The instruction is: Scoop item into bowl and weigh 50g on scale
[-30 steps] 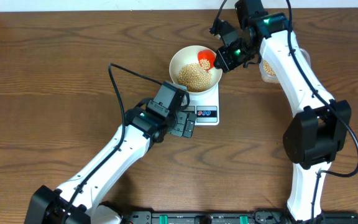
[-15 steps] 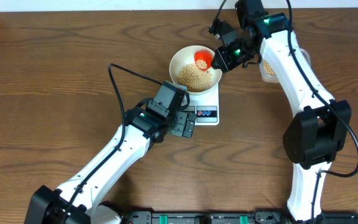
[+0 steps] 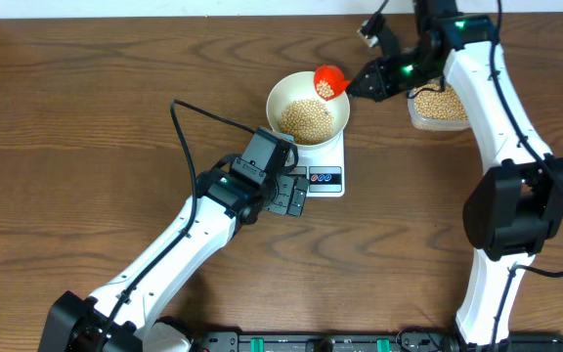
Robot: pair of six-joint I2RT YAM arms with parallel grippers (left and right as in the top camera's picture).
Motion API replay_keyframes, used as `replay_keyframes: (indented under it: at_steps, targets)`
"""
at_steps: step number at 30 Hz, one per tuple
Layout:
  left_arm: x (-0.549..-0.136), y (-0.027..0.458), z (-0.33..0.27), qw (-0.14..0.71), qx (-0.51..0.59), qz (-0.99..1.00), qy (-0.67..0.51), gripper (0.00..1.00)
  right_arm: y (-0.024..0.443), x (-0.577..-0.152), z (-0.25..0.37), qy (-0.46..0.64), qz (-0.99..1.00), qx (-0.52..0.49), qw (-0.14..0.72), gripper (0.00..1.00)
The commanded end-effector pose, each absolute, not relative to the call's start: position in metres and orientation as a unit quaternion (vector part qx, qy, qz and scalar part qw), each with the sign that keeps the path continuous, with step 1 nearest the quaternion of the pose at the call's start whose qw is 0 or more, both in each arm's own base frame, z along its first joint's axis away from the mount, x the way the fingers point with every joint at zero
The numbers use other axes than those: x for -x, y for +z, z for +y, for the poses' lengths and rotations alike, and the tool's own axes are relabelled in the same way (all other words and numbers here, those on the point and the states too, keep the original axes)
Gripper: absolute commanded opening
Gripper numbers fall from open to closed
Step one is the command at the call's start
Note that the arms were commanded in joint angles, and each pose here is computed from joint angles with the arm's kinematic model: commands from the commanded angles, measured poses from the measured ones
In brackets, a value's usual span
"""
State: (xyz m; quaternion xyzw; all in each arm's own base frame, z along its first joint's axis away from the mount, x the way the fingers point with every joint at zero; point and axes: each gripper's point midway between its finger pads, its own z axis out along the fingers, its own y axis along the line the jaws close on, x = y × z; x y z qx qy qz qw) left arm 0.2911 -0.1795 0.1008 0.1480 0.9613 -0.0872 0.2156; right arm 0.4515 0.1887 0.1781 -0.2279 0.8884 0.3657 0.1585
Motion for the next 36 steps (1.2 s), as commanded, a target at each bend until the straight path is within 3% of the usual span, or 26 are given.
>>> replay_keyframes:
  at_steps: [1, 20, 36]
  targets:
    - [-0.291, 0.101, -0.176, 0.219, -0.148, 0.961, -0.081, 1.0, 0.203, -0.447, 0.189, 0.397, 0.872, 0.227, 0.174, 0.01]
    - [-0.291, 0.101, -0.176, 0.219, -0.148, 0.961, -0.081, 1.0, 0.2, -0.444, 0.191, 0.391, 0.873, 0.237, 0.17, 0.01]
    - [-0.291, 0.101, -0.176, 0.219, -0.148, 0.961, -0.081, 1.0, 0.179, -0.438, 0.206, 0.311, 0.899, 0.267, 0.156, 0.01]
